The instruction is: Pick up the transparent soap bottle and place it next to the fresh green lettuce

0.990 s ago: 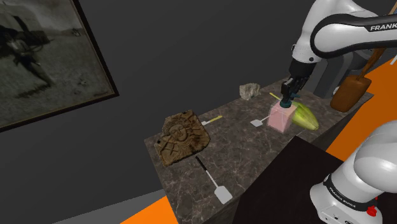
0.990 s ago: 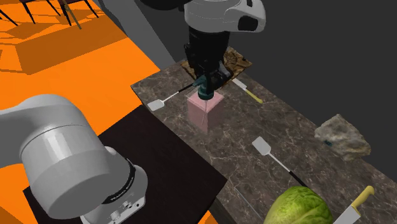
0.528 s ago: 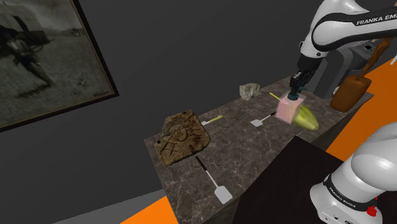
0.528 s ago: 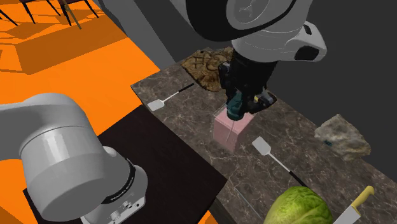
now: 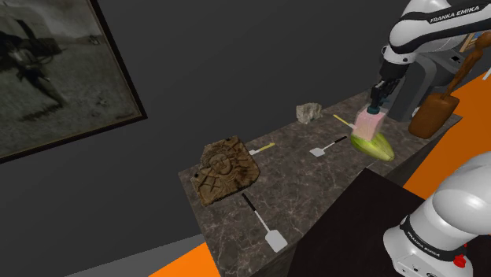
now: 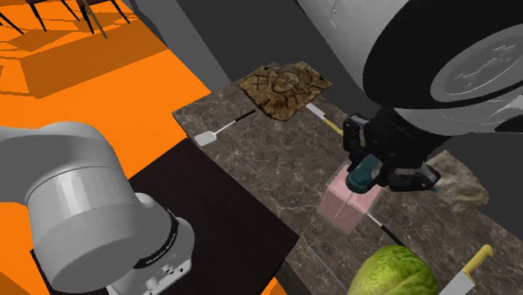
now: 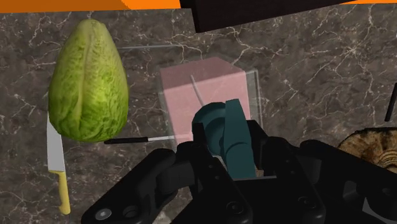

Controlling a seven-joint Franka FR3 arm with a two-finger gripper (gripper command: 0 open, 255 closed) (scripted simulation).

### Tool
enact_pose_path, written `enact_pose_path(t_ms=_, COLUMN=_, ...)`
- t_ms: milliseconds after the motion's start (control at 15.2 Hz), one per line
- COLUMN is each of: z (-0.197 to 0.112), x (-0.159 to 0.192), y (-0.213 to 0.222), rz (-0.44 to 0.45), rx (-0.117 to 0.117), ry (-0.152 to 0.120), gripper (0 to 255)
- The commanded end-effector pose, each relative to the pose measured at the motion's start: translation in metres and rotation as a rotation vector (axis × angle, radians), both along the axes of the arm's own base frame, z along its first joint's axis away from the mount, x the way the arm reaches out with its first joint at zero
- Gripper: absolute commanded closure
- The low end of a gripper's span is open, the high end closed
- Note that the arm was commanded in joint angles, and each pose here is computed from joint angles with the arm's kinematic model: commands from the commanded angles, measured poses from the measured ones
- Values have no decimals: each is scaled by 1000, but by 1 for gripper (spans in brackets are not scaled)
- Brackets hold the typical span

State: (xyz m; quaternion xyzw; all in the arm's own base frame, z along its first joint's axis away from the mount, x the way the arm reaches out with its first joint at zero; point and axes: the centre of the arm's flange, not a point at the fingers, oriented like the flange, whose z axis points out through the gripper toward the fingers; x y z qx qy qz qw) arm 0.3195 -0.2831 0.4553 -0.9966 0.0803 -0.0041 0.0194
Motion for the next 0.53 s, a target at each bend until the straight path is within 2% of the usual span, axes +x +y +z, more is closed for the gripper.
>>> enact_pose_path(t_ms=0, z=-3, x=1, y=-26, rz=1, rx=-2, ry=0, gripper=255)
enact_pose_path(t_ms=462, z=-9, x=5, y=-118, rz=1, rx=-2, ry=0, gripper=255)
